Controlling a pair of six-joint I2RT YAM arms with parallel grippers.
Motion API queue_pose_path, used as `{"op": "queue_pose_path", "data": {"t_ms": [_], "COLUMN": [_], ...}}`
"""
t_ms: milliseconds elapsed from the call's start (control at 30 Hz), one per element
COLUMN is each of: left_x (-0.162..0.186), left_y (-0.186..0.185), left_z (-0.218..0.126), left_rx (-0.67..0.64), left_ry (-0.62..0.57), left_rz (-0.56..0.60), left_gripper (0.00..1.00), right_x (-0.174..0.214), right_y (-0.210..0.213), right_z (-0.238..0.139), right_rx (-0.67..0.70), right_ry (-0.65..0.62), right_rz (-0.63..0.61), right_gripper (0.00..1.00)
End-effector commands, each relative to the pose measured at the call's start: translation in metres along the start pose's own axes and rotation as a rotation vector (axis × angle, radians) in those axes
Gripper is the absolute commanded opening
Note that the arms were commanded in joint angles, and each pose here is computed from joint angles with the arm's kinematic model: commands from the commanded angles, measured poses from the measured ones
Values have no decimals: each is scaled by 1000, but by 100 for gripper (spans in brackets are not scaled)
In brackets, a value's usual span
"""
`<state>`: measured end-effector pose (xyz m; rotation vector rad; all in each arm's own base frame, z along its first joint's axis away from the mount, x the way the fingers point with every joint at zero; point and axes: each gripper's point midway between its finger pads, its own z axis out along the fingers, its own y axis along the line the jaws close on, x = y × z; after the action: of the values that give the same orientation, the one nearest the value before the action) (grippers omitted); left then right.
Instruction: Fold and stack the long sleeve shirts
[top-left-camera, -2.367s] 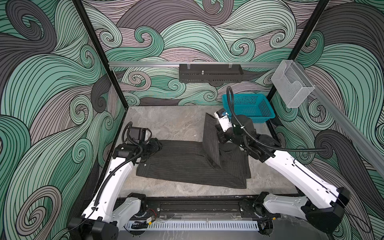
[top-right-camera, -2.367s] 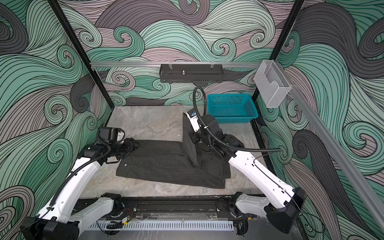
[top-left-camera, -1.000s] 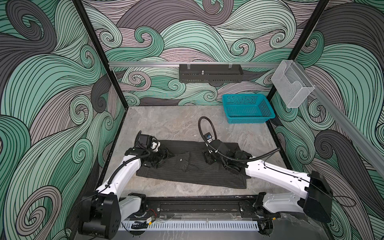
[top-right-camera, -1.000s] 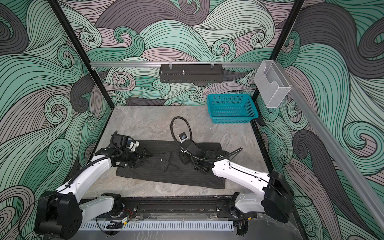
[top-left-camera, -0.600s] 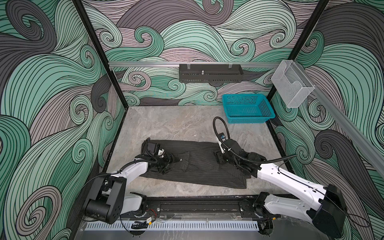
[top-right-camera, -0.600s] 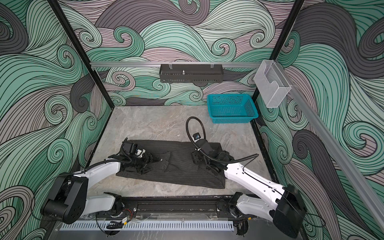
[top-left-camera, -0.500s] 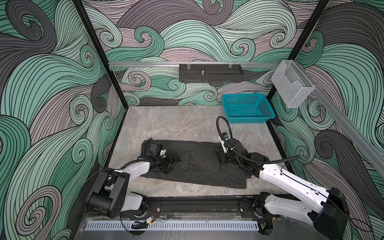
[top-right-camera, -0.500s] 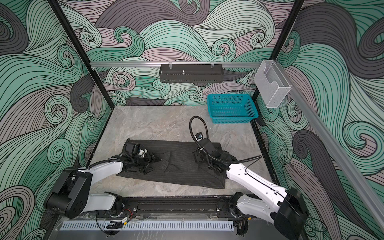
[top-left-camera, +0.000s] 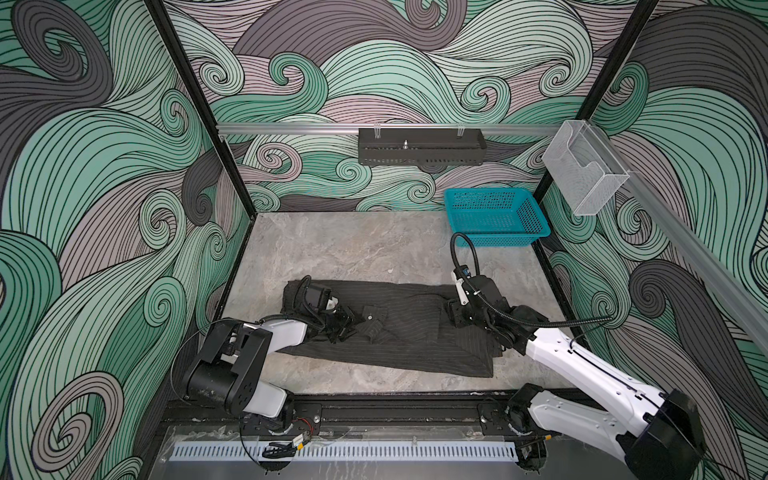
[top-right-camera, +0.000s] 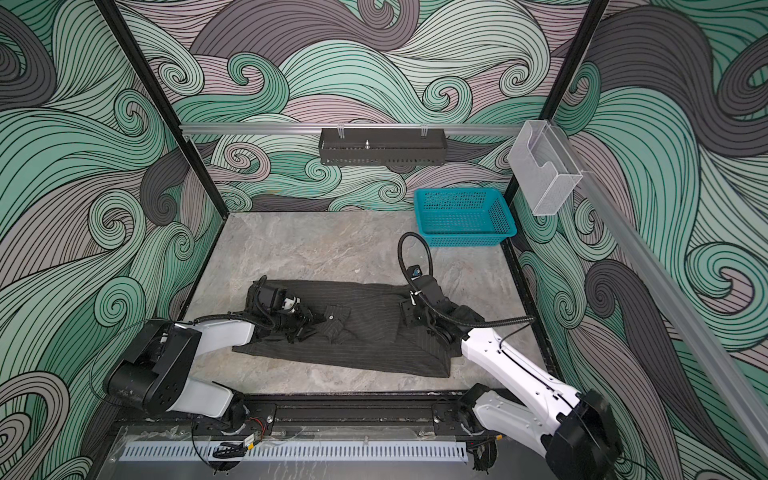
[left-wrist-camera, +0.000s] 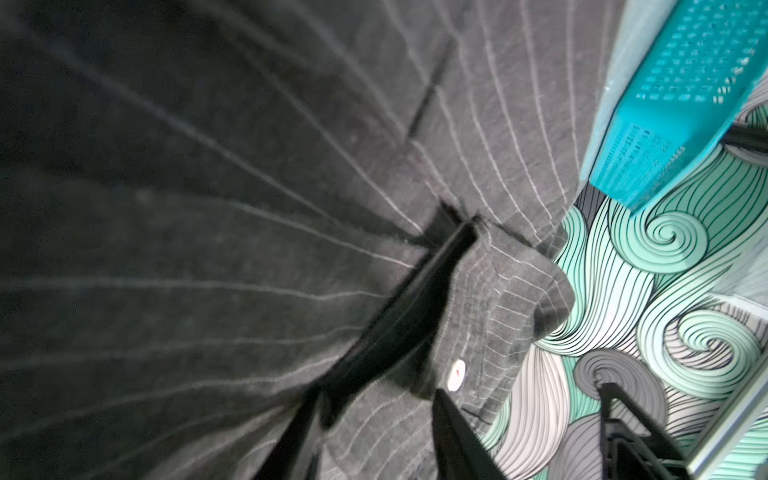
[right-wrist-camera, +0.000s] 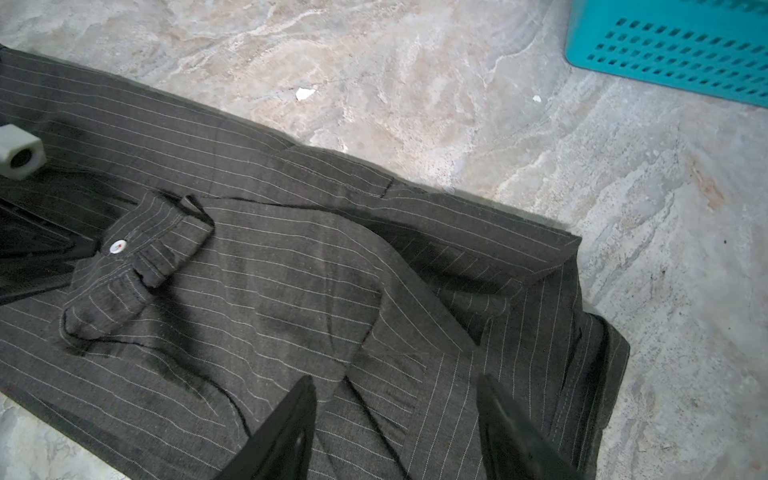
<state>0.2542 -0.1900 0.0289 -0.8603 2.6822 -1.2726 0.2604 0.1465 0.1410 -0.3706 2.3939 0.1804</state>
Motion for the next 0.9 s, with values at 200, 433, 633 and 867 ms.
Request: {"op": "queue_pose_path", "data": {"t_ms": [200,433,633,867], "left_x": [4,2,-8,-4], "left_y": [-1,-19,-102,-161], "left_z": [14,9,-71,-165], "left_rx": [9,32,-10,-41], "left_ry": [15,7,-151,-357], "left_rz": [18,57,383,738], "left_gripper": [48,0,0,0], "right_x": [13,24,45,69], "right_y": [-11,-27,-45,-43], "right_z": [4,14,38,64], "right_rx": [-22,-18,-60,-100], "right_ry": [33,95,237,395], "right_rz": [87,224,524,661], "right_gripper": [61,62,64,49]}}
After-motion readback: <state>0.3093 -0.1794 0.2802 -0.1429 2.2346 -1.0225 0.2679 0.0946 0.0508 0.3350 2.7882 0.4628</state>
